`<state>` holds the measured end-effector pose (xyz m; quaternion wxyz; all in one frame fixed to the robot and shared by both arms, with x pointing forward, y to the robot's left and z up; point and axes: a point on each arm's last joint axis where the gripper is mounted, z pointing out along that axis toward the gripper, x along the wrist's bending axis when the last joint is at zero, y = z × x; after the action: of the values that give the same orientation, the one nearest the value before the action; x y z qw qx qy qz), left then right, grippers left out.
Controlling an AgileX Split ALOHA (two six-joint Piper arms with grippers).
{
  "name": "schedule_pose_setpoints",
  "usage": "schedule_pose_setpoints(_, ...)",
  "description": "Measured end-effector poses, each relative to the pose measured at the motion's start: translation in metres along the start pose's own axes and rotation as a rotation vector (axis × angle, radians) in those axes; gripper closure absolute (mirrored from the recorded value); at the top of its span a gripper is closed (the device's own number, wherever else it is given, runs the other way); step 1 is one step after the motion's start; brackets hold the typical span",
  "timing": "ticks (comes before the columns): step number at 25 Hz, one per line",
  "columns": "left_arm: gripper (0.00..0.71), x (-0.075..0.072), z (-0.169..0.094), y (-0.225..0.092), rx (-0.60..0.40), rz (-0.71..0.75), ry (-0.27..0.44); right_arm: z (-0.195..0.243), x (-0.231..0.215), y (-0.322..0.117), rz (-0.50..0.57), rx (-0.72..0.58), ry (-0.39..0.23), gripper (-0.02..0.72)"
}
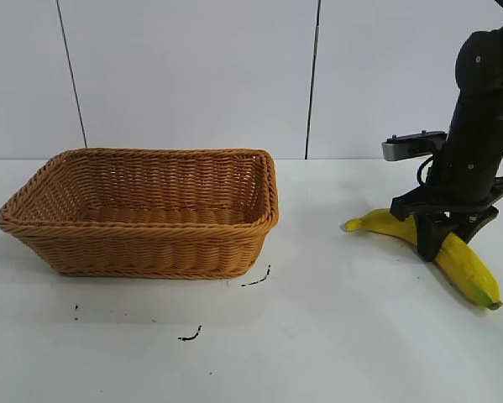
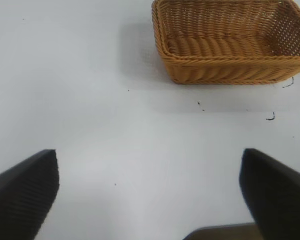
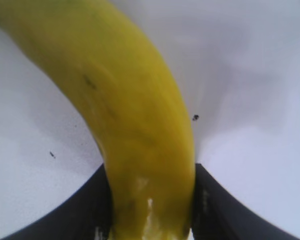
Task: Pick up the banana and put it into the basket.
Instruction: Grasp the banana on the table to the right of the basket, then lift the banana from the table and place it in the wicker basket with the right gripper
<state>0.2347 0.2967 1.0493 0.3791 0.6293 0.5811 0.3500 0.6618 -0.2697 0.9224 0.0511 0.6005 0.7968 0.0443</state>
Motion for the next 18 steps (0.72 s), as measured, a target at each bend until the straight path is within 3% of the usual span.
schedule_pose_setpoints(10, 0.015, 0.0, 0.0, 0.0, 0.0, 0.0, 0.0, -0.113, -0.006, 0.04, -0.007, -0.174, -0.021, 0.386)
schedule_pose_setpoints(18, 0.015, 0.0, 0.0, 0.0, 0.0, 0.0, 0.0, -0.148, 0.004, 0.053, -0.096, -0.26, -0.056, 0.386)
